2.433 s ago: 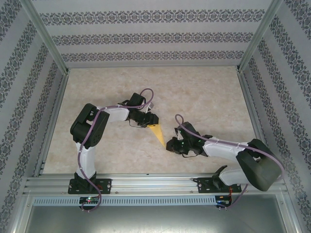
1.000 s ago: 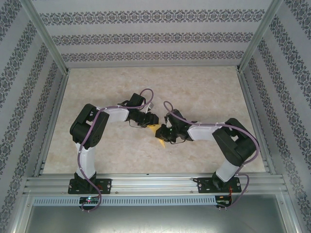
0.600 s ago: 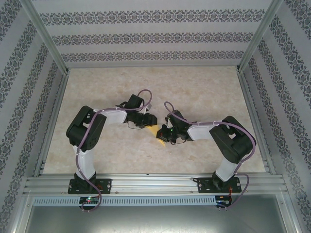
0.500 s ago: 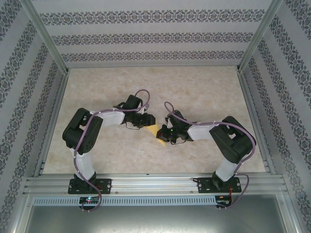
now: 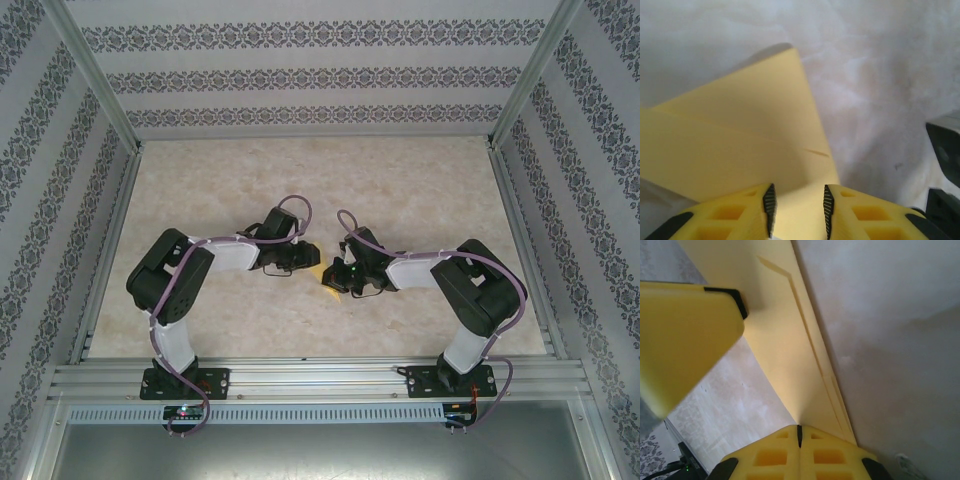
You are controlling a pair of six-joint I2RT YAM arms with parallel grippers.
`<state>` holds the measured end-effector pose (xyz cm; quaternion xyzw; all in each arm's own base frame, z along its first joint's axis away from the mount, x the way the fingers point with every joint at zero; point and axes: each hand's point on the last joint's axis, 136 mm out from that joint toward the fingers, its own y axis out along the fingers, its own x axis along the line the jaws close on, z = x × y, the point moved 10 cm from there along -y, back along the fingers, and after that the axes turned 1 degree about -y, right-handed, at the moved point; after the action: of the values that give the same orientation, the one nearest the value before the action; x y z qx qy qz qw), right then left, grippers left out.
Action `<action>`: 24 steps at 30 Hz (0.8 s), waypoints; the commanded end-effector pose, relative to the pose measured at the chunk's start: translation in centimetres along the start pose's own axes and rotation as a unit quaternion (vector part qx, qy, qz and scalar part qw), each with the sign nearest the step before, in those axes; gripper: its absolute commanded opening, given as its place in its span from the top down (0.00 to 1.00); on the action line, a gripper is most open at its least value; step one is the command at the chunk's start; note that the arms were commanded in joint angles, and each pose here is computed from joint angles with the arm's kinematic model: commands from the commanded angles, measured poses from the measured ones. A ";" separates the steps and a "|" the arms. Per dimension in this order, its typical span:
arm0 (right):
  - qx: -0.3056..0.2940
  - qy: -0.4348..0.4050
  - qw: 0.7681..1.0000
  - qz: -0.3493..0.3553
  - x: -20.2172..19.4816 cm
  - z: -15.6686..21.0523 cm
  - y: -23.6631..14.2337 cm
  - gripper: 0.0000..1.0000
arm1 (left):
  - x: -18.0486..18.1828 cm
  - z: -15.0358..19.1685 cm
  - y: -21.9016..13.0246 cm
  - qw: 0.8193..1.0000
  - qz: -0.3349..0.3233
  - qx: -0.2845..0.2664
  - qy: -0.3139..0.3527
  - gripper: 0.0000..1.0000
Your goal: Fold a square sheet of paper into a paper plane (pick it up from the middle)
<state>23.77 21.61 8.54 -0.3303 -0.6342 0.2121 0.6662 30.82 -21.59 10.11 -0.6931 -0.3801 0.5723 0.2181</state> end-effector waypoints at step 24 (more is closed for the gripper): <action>0.074 0.008 0.990 0.118 -5.0 3.9 -0.4 1.00 | 4.2 -4.4 -0.6 0.998 -0.028 -0.041 -0.045 0.62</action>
<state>22.78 20.87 8.58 -0.3245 -0.6545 0.2359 0.6408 34.08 -19.20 10.06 -0.6830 -0.3883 0.5935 0.1747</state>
